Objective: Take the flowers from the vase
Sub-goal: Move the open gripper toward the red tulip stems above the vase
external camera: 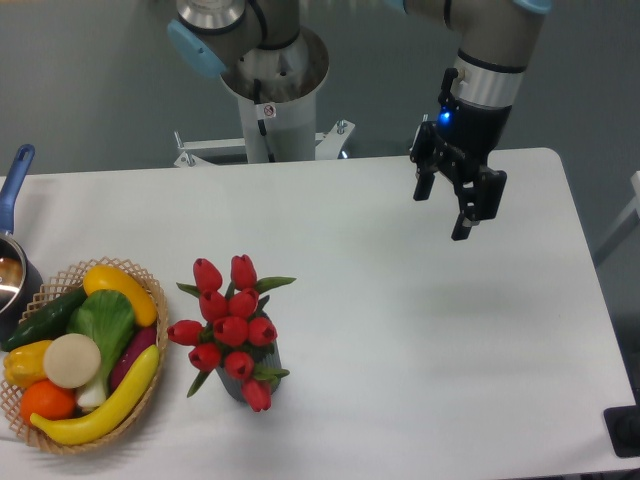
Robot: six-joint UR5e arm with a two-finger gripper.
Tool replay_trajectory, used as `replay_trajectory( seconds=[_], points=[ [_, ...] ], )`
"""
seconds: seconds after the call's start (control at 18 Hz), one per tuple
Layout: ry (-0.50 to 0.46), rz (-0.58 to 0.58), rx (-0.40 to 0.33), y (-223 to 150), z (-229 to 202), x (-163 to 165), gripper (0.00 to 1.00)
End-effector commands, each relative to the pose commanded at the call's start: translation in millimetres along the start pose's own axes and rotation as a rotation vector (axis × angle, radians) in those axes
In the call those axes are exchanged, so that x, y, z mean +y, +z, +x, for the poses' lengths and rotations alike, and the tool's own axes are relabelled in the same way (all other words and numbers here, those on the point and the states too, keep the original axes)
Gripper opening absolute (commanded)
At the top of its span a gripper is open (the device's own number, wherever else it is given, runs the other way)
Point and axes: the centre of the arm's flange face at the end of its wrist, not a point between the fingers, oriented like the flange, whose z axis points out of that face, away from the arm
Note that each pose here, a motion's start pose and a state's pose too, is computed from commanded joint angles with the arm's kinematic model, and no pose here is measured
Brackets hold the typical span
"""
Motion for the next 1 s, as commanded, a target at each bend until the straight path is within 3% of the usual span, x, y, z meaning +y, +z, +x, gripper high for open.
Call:
replay_trajectory(
  seconds=[0.5, 0.78, 1.0],
  points=[
    [-0.012, 0.003, -0.029, 9, 12, -4, 1.0],
    [-0.081, 0.021, -0.025, 14, 13, -9, 1.0],
    [-0.192, 0.038, -0.015, 20, 13, -13, 1.0]
  ],
)
